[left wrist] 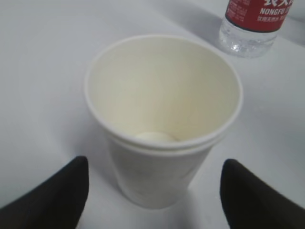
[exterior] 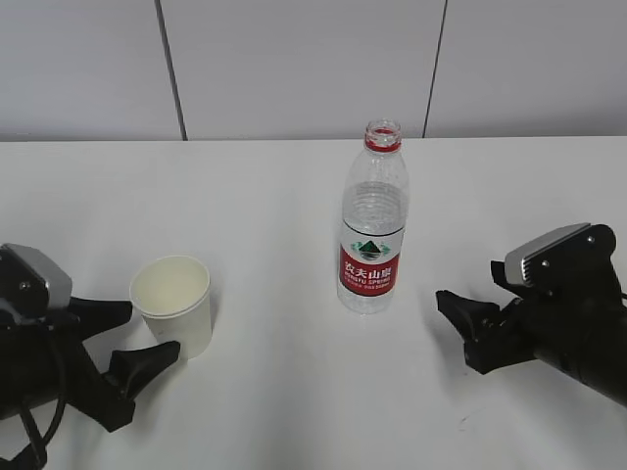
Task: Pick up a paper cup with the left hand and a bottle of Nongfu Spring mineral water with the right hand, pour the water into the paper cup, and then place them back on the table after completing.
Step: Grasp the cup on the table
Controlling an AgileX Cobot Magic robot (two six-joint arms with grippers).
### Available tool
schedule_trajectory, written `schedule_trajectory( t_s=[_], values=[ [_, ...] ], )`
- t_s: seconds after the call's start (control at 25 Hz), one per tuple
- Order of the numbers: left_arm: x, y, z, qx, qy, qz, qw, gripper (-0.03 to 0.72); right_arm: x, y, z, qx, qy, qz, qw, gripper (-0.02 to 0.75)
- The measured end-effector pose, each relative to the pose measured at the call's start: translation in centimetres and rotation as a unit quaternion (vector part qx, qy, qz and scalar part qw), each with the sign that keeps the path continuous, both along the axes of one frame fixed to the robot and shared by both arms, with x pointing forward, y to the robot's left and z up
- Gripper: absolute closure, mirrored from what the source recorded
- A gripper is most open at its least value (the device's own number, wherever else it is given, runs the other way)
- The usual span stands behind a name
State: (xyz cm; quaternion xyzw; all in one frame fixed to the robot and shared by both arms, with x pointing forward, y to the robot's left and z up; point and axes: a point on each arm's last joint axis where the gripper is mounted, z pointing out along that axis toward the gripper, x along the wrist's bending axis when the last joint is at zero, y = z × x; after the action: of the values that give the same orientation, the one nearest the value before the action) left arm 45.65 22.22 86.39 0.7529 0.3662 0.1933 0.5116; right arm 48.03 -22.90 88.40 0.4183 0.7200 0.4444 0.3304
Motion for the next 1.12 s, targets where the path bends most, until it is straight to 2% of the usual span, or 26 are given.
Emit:
schedule_trajectory(
  t_s=[0.24,0.44,0.68,0.96,1.12],
  values=[
    [1.8,-0.8,-1.0,-0.024,0.018,-0.024,0.999,0.166,0.0,0.2,0.2,0.003,-0.009,0.010,1.000,0.150],
    [2.1,-0.8,-1.7,-0.025,0.028,-0.024,0.999,0.166,-0.1,0.3,0.2,0.002,-0.011,0.019,1.000,0.150],
    [3.1,-1.0,-1.5,-0.027,0.015,-0.025,0.999,0.167,-0.1,0.4,0.2,0.002,-0.011,0.022,1.000,0.150],
    [3.0,-1.1,-1.5,-0.027,0.014,-0.037,0.999,0.253,0.1,0.4,0.8,0.019,-0.045,0.021,0.999,0.150],
    [3.0,-1.1,-1.5,-0.027,0.014,-0.038,0.999,0.265,0.2,0.6,0.1,0.022,-0.040,0.026,0.999,0.150]
  ],
)
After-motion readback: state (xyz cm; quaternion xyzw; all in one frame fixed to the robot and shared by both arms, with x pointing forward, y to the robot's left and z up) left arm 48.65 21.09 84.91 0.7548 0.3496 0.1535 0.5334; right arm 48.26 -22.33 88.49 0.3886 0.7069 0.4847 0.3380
